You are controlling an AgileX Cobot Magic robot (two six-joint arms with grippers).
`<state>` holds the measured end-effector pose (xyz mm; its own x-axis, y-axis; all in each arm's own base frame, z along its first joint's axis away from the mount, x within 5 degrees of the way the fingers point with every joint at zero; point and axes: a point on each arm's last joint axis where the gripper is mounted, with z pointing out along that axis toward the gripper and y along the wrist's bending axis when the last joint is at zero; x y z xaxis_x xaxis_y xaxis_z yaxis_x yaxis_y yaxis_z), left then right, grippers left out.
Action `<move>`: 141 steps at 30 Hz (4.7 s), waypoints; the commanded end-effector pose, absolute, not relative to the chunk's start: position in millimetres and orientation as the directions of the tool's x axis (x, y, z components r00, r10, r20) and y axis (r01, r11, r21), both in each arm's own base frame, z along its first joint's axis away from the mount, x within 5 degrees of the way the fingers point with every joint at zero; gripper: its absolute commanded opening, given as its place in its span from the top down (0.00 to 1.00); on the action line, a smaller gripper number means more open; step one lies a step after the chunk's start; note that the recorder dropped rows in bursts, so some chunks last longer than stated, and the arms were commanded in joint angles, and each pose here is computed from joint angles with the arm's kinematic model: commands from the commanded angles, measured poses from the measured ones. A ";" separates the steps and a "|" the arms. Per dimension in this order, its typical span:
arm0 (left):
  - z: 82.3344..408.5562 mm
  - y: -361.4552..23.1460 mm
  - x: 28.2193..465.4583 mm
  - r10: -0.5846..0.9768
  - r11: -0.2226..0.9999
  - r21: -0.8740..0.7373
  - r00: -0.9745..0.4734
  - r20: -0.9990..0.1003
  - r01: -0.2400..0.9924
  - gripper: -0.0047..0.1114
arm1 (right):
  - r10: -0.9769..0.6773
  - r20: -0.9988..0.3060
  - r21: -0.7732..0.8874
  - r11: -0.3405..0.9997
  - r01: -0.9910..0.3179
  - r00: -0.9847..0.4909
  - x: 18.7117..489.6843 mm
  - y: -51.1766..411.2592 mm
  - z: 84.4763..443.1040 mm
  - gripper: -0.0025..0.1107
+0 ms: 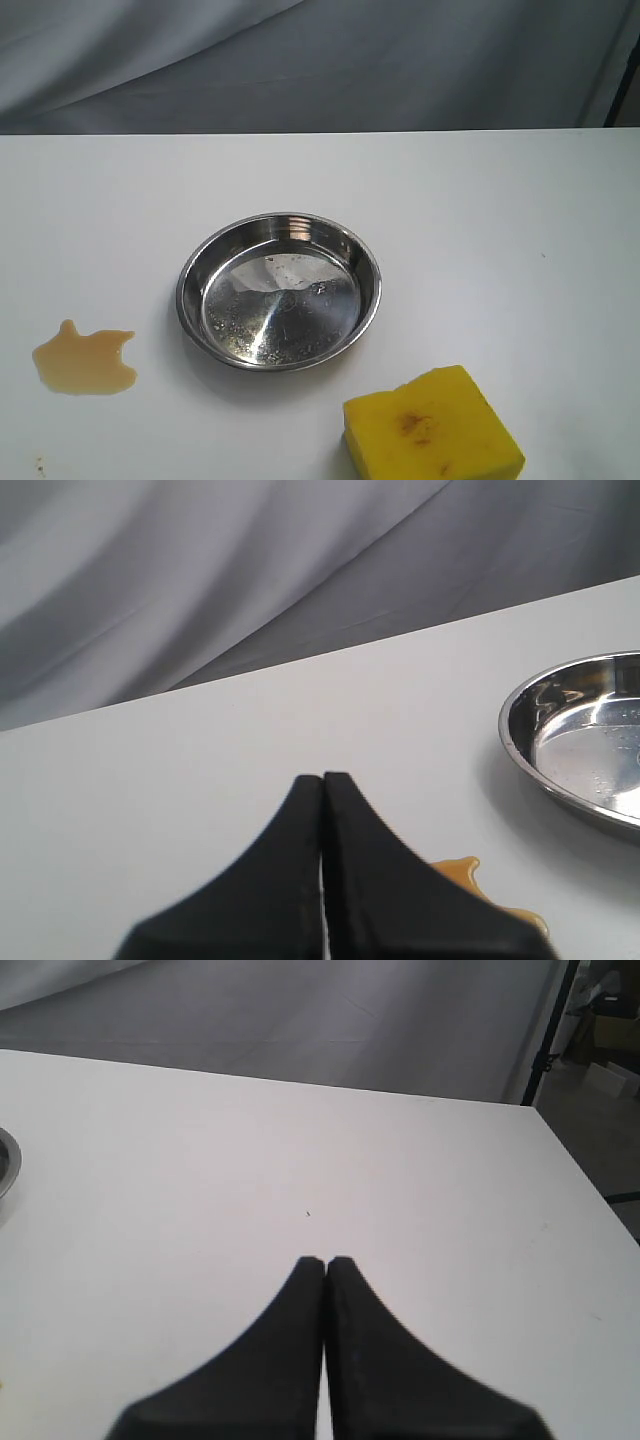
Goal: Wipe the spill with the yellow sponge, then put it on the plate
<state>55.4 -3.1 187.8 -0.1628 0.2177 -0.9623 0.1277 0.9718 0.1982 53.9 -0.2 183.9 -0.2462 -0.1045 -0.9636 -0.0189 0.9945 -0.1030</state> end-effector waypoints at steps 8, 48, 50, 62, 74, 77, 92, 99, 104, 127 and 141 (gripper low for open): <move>189.7 -3.1 55.1 0.212 0.973 0.195 -0.149 -0.966 0.124 0.96 | 0.031 -0.989 0.033 0.999 0.014 0.144 55.5 -1.3 218.3 0.98; 189.7 -3.1 55.1 0.212 0.973 0.195 -0.149 -0.966 0.124 0.96 | 0.381 -0.876 0.386 0.921 -0.044 0.295 52.4 -6.5 231.5 0.98; 189.7 -3.1 55.1 0.212 0.973 0.195 -0.149 -0.966 0.124 0.96 | 0.360 -0.889 0.363 0.931 -0.043 0.281 52.3 -5.5 232.8 0.98; 189.7 -3.1 55.1 0.212 0.973 0.195 -0.149 -0.966 0.124 0.96 | 0.265 -0.941 0.261 0.964 -0.047 0.211 52.6 -0.6 284.2 0.98; 189.7 -3.1 55.1 0.212 0.973 0.195 -0.149 -0.966 0.124 0.96 | -0.001 -0.999 0.000 1.000 -0.011 -0.047 106.2 1.0 344.3 0.98; 189.7 -3.1 55.1 0.212 0.973 0.195 -0.149 -0.966 0.124 0.96 | -0.022 -0.994 -0.016 0.998 -0.056 -0.105 126.8 6.3 349.1 0.98; 189.7 -3.1 55.1 0.212 0.973 0.195 -0.149 -0.966 0.124 0.96 | -0.333 -0.899 -0.175 0.868 -0.465 -0.283 184.7 78.7 304.7 0.98; 189.7 -3.1 55.1 0.212 0.973 0.195 -0.149 -0.966 0.124 0.96 | -0.379 -0.876 -0.170 0.821 -0.545 -0.298 186.0 98.6 293.4 0.98; 189.7 -3.1 55.1 0.212 0.973 0.195 -0.149 -0.966 0.124 0.96 | -0.403 -0.864 -0.169 0.796 -0.581 -0.301 185.4 107.8 288.1 0.98; 189.7 -3.1 55.1 0.212 0.973 0.195 -0.149 -0.966 0.124 0.96 | -0.432 -0.838 -0.162 0.782 -0.602 -0.335 197.0 119.5 270.6 0.98; 189.7 -3.1 55.1 0.212 0.973 0.195 -0.149 -0.966 0.124 0.96 | -0.436 -0.832 -0.160 0.780 -0.604 -0.342 196.5 119.4 269.8 0.98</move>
